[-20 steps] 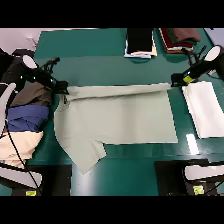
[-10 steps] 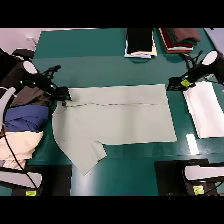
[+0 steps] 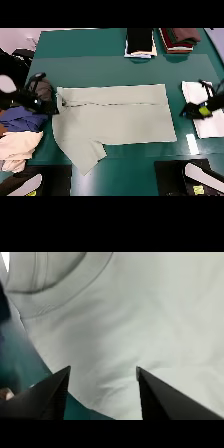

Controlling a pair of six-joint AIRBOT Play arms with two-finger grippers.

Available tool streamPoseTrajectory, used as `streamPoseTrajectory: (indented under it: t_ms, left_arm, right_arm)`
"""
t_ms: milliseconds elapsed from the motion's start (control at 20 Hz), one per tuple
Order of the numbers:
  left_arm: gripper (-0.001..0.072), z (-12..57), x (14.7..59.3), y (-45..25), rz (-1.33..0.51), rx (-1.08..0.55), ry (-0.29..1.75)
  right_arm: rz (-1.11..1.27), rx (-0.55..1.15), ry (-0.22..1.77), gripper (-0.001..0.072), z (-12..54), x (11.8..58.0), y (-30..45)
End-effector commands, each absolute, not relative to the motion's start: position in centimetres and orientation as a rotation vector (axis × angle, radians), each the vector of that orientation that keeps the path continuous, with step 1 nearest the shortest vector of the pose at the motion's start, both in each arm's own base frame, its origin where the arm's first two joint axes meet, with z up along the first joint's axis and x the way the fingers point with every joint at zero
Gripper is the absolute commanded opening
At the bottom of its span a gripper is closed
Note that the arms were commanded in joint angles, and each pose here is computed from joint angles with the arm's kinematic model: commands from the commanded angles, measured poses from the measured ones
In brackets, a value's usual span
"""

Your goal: Fold the shirts.

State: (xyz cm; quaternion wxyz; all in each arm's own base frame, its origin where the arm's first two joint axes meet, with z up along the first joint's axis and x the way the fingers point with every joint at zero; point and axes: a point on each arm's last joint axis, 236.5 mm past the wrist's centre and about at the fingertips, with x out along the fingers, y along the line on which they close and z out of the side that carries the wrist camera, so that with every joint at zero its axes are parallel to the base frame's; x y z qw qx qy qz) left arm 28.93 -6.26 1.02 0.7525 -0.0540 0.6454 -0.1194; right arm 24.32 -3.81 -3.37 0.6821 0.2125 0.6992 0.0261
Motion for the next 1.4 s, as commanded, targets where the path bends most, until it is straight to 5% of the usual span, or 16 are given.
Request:
streamPoseTrajectory:
  t_ms: [0,350,600,1000,1350]
  left_arm:
    - [0.0499,-1.1,24.6,-5.9,-0.222,-0.147,1.466]
    - [0.0499,-1.5,24.4,-5.9,-0.217,-0.15,1.464]
    - [0.0499,-1.6,23.4,-5.7,-0.22,-0.139,1.505]
    - [0.05,-3.7,16.4,-5.8,-0.153,-0.221,1.612]
    - [0.0499,-6.8,13.5,-10.6,-0.23,-0.484,1.669]
  right_arm:
    - [0.024,0.612,1.648,0.0468,-6.4,18.4,-2.9]
    - [0.118,0.582,1.802,0.0426,-10.3,15.0,1.2]
    - [0.145,0.432,1.643,0.0017,-8.8,18.2,1.6]
    - [0.147,0.355,1.481,0.0018,-4.0,21.2,0.8]
    - [0.142,0.35,1.464,0.0018,-3.8,21.6,0.6]
